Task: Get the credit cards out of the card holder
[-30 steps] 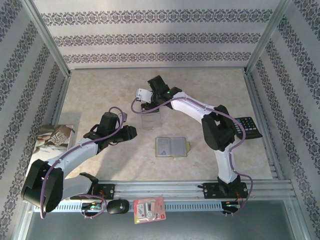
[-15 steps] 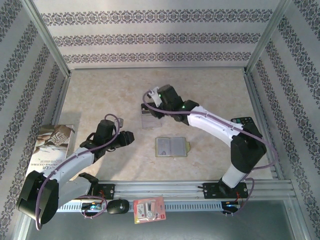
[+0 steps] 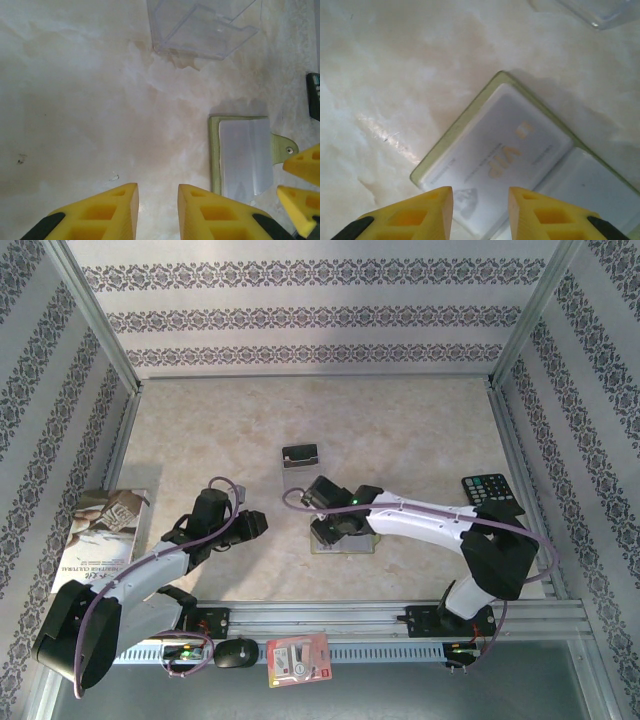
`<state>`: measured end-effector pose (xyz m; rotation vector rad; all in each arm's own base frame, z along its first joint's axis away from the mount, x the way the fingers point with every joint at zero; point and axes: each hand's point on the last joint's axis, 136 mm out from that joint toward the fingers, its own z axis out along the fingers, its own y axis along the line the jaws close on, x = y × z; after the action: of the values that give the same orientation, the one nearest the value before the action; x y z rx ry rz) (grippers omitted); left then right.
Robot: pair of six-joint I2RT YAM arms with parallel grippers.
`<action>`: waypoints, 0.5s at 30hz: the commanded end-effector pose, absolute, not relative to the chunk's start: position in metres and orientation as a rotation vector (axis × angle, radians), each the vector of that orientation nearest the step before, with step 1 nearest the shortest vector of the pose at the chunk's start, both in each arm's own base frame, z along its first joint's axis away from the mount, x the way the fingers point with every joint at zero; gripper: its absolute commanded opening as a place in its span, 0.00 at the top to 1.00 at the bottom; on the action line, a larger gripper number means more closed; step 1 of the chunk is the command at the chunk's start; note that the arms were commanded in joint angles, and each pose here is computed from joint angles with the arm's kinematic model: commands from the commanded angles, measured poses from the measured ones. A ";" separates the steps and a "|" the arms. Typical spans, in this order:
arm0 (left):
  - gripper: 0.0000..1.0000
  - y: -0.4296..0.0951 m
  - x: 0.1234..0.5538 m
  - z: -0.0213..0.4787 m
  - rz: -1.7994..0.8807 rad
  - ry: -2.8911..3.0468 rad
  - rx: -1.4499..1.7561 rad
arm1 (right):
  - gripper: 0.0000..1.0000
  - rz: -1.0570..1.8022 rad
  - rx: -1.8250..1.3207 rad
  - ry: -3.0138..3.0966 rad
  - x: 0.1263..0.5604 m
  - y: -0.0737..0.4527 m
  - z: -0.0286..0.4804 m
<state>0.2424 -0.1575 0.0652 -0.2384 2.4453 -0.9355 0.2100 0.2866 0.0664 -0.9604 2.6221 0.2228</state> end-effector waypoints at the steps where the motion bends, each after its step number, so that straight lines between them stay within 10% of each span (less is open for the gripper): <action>1: 0.74 -0.161 0.245 0.070 -0.969 2.407 -0.239 | 0.65 0.095 -1.013 2.624 0.208 0.284 0.055; 15: 0.74 -0.161 0.242 0.067 -0.963 2.416 -0.237 | 0.59 -0.073 -1.135 2.561 0.203 0.295 0.026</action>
<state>0.2404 -0.1571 0.0616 -0.2483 2.4470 -0.9395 0.1949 0.2910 0.0236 -1.1253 2.6131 -0.0092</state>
